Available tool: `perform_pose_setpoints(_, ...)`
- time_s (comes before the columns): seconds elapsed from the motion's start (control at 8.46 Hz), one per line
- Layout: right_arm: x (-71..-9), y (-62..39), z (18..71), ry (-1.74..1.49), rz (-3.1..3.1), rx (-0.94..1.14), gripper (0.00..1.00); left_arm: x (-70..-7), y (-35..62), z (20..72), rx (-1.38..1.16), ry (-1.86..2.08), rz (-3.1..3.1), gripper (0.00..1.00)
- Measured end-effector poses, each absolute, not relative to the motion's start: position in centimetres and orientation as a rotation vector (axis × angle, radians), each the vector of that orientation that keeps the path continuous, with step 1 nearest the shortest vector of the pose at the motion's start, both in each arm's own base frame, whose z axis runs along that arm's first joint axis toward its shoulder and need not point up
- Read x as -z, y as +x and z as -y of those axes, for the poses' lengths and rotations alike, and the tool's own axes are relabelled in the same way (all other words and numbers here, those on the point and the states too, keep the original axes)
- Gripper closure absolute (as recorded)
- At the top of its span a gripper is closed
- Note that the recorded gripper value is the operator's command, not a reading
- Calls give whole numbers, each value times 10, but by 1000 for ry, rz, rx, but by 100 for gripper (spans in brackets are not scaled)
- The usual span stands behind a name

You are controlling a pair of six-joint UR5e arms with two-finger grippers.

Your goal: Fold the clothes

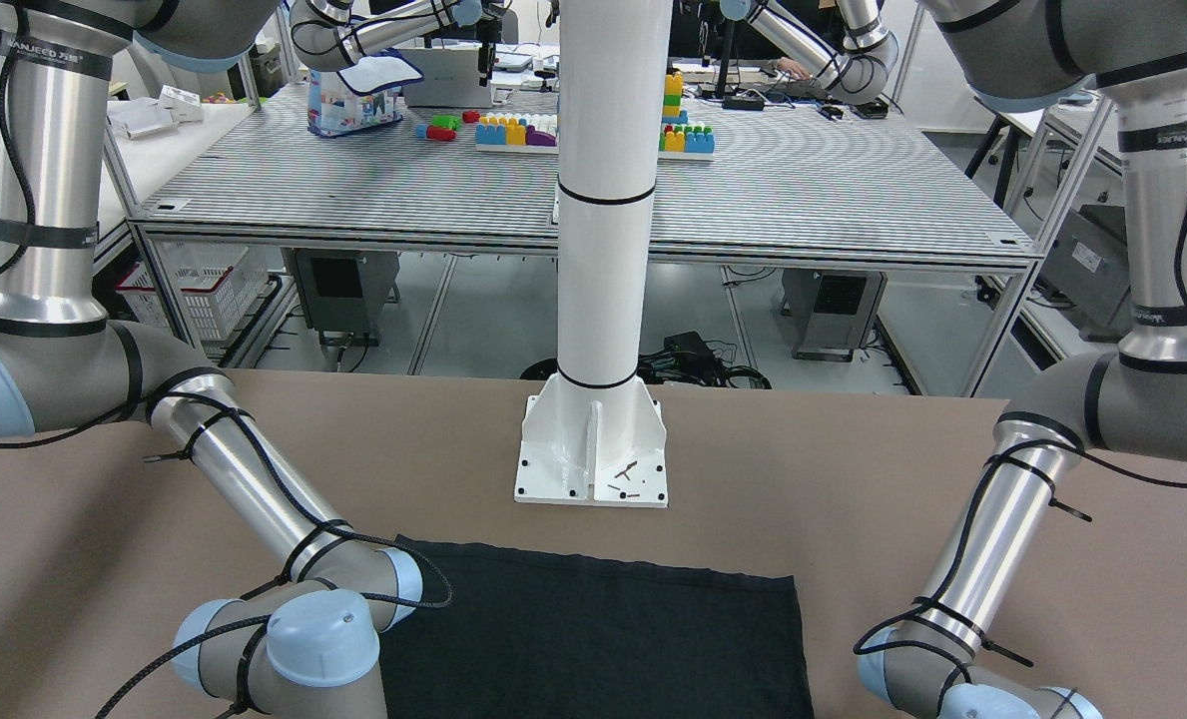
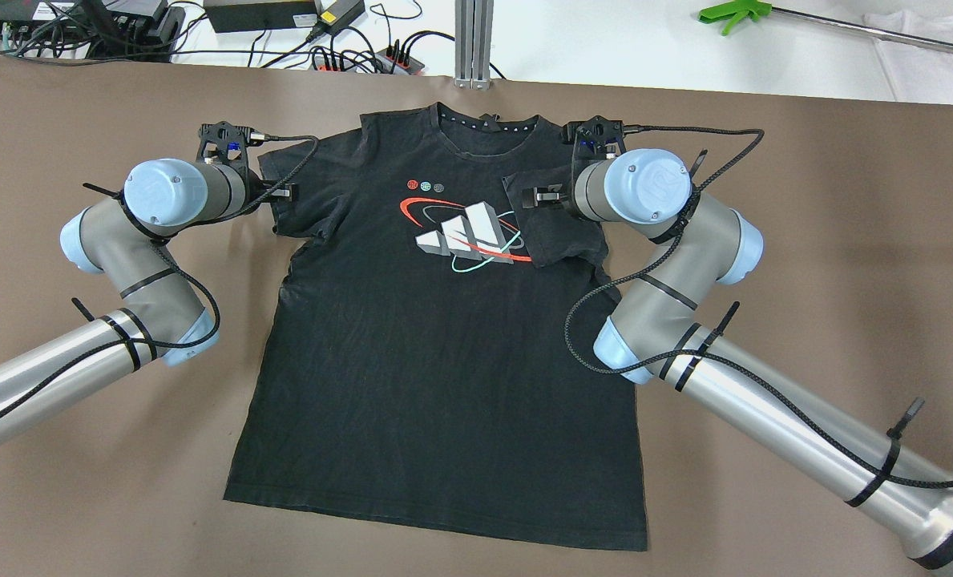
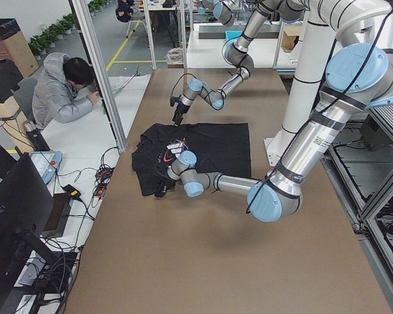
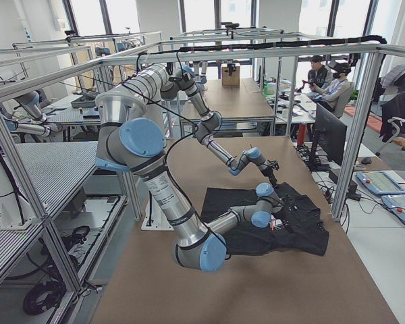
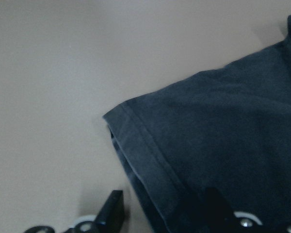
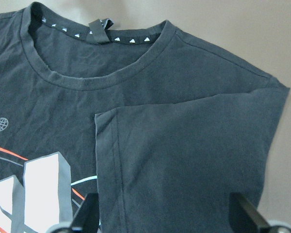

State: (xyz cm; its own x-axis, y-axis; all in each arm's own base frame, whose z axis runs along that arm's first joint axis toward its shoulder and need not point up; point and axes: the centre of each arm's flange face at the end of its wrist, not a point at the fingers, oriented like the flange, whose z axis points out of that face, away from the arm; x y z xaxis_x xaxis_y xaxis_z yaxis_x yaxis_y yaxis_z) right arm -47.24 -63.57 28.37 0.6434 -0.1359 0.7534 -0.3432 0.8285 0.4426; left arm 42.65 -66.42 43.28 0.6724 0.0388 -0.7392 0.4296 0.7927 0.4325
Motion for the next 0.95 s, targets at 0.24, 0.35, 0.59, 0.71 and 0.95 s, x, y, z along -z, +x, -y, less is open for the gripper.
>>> perform_pose_setpoints(0.24, -283, -472, 635, 599, 882, -135, 6, -436, 426, 663, 238, 628, -813, 100)
perform_pose_setpoints(0.35, -284, -471, 634, 599, 883, -136, 6, -433, 426, 662, 241, 629, -818, 100)
perform_pose_setpoints(0.59, -283, -470, 633, 600, 886, -136, 6, -427, 425, 663, 247, 630, -830, 100)
perform_pose_setpoints(0.71, -283, -469, 632, 602, 887, -136, 6, -422, 424, 662, 249, 634, -838, 100)
perform_pose_setpoints(0.95, -282, -468, 631, 604, 890, -136, 6, -411, 423, 662, 256, 638, -850, 100)
